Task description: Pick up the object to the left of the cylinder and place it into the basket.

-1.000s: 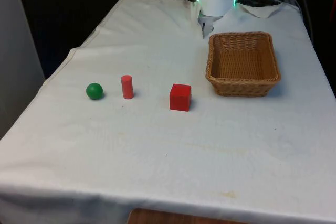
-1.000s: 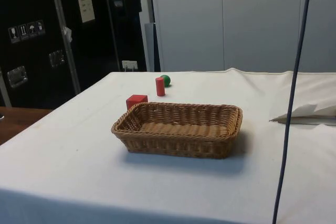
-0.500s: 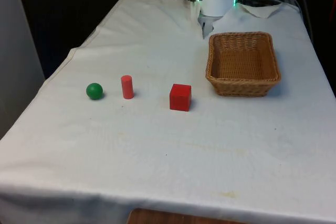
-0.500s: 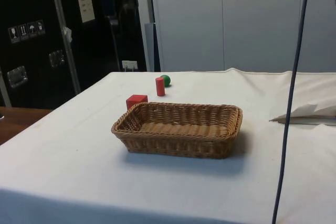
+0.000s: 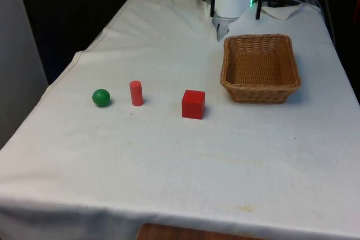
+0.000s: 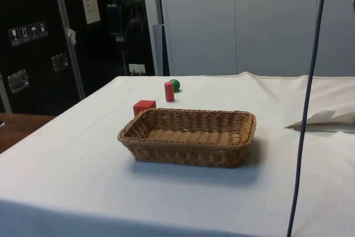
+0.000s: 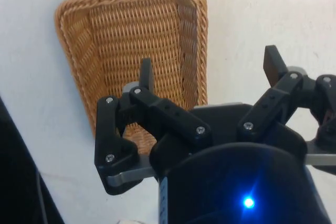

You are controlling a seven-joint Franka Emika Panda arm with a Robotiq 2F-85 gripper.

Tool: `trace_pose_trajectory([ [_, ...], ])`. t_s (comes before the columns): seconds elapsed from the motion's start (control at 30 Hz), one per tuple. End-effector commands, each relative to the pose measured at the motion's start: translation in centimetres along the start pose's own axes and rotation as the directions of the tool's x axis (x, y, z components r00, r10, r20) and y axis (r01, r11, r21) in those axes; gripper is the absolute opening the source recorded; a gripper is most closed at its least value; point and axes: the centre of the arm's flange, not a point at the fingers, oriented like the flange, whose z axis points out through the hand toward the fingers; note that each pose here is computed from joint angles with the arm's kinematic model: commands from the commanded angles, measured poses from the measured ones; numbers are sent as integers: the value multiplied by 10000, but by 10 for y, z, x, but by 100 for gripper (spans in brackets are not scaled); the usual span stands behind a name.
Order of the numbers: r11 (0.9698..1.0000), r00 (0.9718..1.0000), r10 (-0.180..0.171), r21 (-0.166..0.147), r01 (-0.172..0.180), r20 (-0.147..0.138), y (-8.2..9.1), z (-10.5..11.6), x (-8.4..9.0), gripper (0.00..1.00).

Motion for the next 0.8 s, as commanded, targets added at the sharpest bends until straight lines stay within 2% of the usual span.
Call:
trace_pose_trajectory([
  [0.0,10000,10000,0,-21,0,-44,0,2,0,100],
  [0.03,10000,9998,14,-61,-15,-180,0,6,1,100],
  [0.17,10000,9996,15,-96,-18,-294,2,15,0,100],
  [0.27,9999,9994,25,-158,-30,-354,2,26,-1,100],
  [0.3,9998,9996,20,-211,-26,-281,3,26,-2,100],
  [0.33,9998,9993,20,-175,-27,-379,3,30,-2,100],
  [0.5,9995,9988,49,-306,-65,-495,8,47,-2,100],
  [0.57,9992,9992,49,-401,-65,-409,8,48,-3,100],
  [0.6,9994,9986,47,-342,-65,-526,10,53,-2,100],
  [0.77,9990,9980,101,-424,-128,-616,23,69,-1,100],
])
